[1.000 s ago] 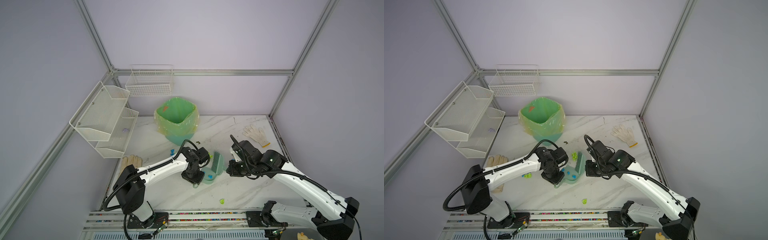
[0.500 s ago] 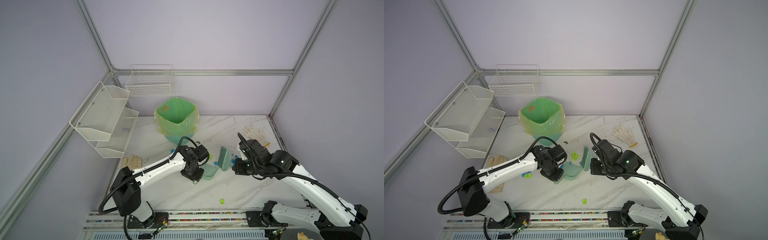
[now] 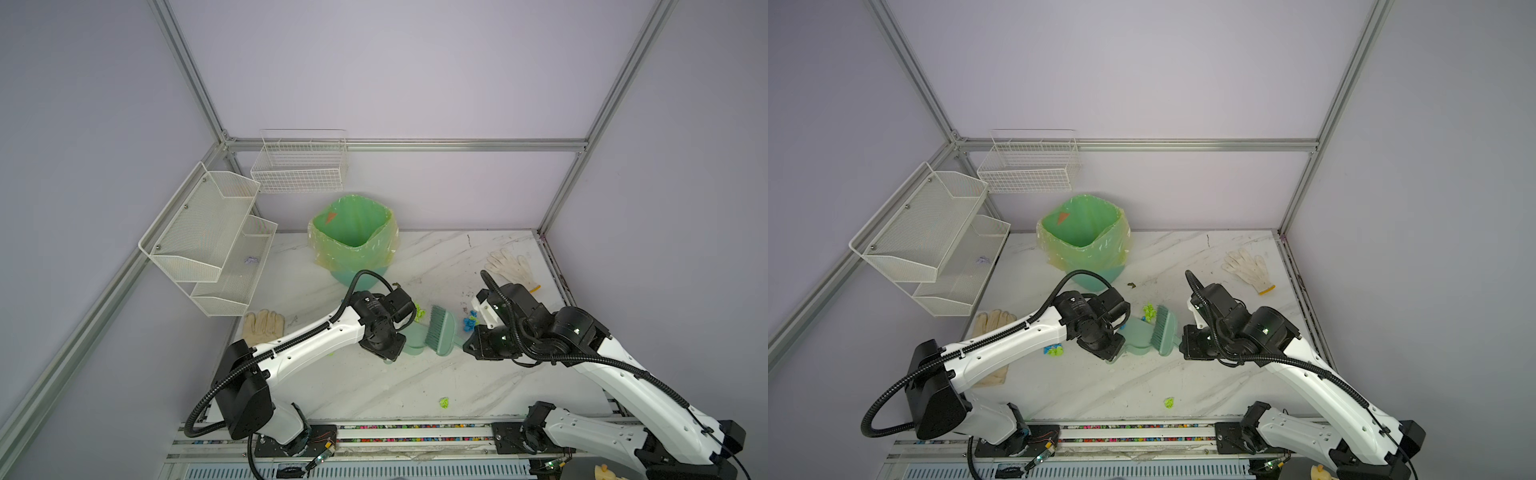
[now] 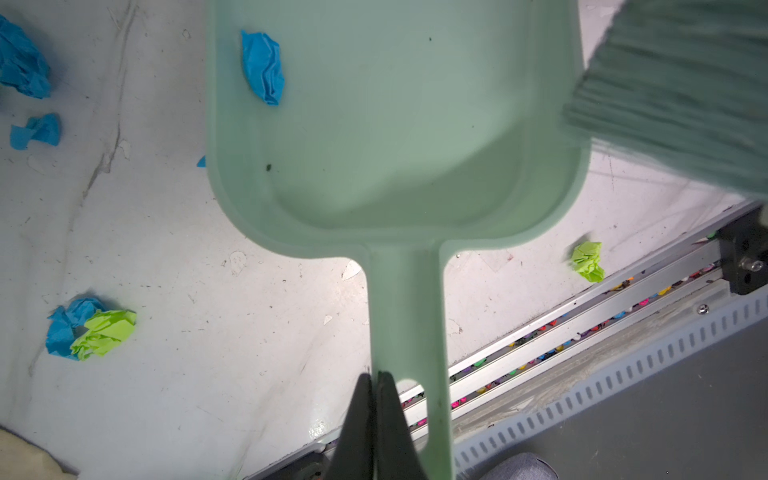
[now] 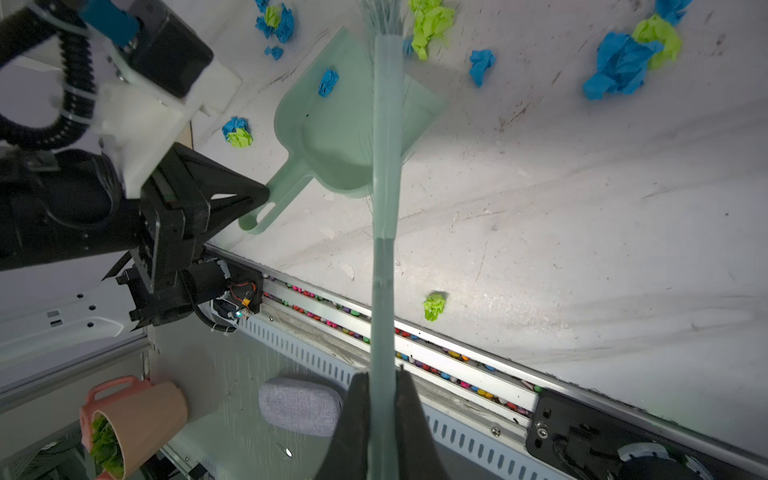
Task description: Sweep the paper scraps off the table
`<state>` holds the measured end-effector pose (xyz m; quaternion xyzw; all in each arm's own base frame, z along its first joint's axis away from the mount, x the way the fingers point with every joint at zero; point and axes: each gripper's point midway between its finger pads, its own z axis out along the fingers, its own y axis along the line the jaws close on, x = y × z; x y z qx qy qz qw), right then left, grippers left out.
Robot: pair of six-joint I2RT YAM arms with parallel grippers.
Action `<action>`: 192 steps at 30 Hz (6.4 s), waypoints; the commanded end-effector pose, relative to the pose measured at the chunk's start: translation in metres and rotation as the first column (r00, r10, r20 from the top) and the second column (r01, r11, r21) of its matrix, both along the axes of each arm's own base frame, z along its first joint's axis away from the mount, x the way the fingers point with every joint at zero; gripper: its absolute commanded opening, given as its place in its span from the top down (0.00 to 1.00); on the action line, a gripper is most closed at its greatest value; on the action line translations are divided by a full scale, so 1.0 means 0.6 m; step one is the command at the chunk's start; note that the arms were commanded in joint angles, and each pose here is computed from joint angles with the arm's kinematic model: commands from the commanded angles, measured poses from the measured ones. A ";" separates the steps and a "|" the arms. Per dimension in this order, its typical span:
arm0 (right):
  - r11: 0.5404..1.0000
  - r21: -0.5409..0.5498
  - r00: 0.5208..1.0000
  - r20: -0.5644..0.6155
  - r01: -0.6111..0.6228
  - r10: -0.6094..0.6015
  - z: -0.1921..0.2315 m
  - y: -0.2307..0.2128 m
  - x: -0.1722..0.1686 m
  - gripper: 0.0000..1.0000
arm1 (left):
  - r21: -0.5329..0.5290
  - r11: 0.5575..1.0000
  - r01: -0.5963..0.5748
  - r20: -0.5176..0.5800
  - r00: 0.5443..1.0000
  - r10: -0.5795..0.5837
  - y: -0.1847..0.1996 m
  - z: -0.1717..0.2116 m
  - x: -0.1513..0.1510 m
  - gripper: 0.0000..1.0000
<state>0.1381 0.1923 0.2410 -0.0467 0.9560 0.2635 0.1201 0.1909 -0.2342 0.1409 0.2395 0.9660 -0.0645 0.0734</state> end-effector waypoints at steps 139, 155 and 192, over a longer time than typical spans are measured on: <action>0.742 -0.669 0.997 -0.020 0.044 -0.077 -0.134 -0.146 0.247 1.00 | -0.063 0.976 0.210 0.181 0.964 -0.196 -0.156 -0.032 -0.060 1.00; 0.855 -0.518 0.994 -0.101 -0.023 -0.034 -0.133 -0.110 0.187 1.00 | -0.040 0.972 0.231 0.170 0.960 -0.221 -0.169 -0.065 -0.052 1.00; 0.935 -0.235 0.960 0.152 0.265 -0.234 0.028 -0.076 0.180 1.00 | -0.048 0.987 0.152 0.342 0.931 -0.127 -0.137 -0.036 0.007 1.00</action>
